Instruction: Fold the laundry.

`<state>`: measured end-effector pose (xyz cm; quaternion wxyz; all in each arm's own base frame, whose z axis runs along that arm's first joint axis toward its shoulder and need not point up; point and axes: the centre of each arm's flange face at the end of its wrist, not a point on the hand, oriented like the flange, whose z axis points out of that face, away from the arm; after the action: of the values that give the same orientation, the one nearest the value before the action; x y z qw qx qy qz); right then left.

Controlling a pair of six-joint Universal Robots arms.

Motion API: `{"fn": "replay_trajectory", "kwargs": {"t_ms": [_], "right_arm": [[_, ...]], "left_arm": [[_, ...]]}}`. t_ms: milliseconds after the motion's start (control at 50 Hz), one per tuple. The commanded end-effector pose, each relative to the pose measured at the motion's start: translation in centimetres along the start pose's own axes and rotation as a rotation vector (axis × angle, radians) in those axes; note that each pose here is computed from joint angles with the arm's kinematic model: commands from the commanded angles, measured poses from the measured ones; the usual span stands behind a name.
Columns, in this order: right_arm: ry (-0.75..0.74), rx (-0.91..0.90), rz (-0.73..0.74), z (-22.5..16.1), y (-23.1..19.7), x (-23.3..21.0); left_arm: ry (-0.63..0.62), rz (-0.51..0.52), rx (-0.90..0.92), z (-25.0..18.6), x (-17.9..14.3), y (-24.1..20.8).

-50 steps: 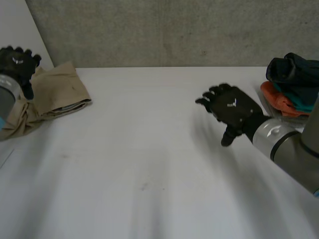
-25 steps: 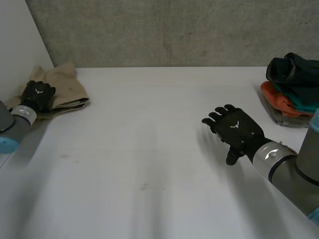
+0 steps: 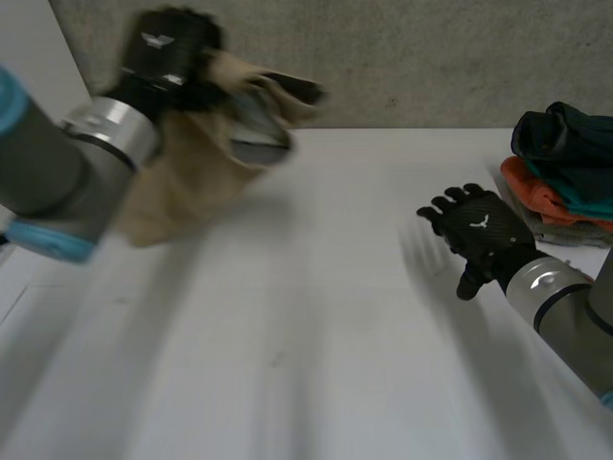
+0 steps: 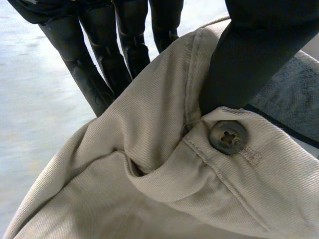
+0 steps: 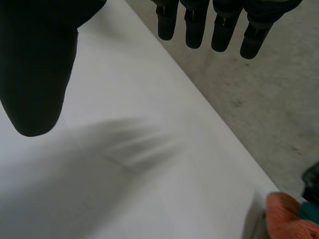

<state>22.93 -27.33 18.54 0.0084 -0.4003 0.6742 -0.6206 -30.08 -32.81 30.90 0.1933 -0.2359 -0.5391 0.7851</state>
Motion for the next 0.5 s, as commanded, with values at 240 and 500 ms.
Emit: {"fn": "replay_trajectory", "kwargs": {"t_ms": [240,500], "right_arm": [[0.241,-0.059,0.138,0.6,1.1,6.1],[0.26,-0.076,0.178,-2.7,-2.9,7.8]], "left_arm": [[0.35,-0.032,-0.222,-4.0,19.0,7.7],[0.087,0.072,-0.192,-2.7,7.5,3.1]]}}
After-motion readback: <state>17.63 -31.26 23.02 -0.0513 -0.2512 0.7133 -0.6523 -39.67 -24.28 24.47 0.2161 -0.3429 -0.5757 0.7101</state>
